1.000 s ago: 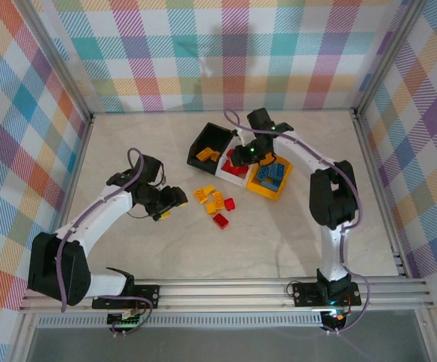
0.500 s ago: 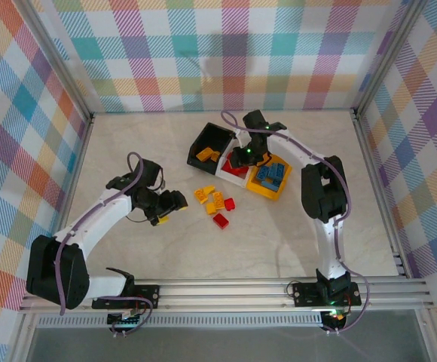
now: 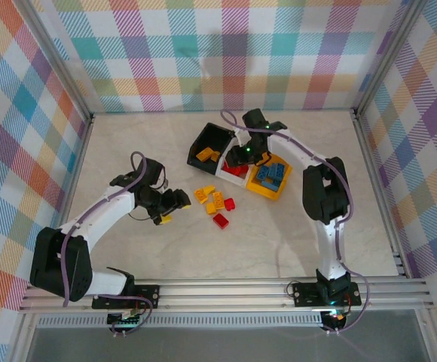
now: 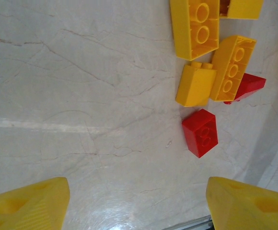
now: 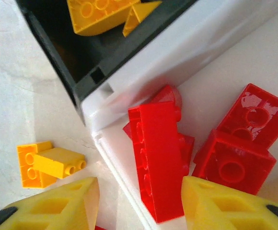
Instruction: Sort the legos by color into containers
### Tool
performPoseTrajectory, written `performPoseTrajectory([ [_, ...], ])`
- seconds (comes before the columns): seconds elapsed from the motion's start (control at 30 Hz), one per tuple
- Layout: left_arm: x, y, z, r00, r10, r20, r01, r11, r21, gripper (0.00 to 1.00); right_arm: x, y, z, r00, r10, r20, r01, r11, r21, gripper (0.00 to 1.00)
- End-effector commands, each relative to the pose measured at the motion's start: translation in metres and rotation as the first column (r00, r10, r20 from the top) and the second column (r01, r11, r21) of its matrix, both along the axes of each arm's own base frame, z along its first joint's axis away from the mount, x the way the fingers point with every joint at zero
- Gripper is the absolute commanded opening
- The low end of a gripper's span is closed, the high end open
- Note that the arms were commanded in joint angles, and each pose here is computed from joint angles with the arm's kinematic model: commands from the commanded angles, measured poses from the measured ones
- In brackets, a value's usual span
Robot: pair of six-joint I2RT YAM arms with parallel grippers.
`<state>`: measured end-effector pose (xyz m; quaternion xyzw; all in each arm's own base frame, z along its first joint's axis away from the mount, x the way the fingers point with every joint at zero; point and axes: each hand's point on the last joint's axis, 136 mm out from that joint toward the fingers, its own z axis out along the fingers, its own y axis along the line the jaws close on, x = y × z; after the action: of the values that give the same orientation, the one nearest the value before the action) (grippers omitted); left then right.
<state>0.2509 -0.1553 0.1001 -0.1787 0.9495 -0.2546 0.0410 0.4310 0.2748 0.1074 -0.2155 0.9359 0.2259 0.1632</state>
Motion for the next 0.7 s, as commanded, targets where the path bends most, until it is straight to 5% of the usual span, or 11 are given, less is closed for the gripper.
performPoseTrajectory([
  [0.0,0.007,-0.008,0.008,1.000,0.014,0.026,-0.013,0.999,-0.050,0.77,-0.009,0.004,0.061,0.995,0.004,0.104,-0.014,0.995,0.099,0.52],
  [0.37,0.018,-0.020,0.011,0.998,0.046,0.050,-0.040,0.993,-0.114,0.81,-0.092,-0.006,0.122,0.981,0.075,0.178,-0.124,0.950,0.286,0.62],
  [0.67,0.024,-0.033,0.012,0.997,0.037,0.064,-0.030,0.994,-0.109,0.84,-0.192,-0.008,0.078,0.961,0.241,0.133,-0.267,0.934,0.238,0.64],
])
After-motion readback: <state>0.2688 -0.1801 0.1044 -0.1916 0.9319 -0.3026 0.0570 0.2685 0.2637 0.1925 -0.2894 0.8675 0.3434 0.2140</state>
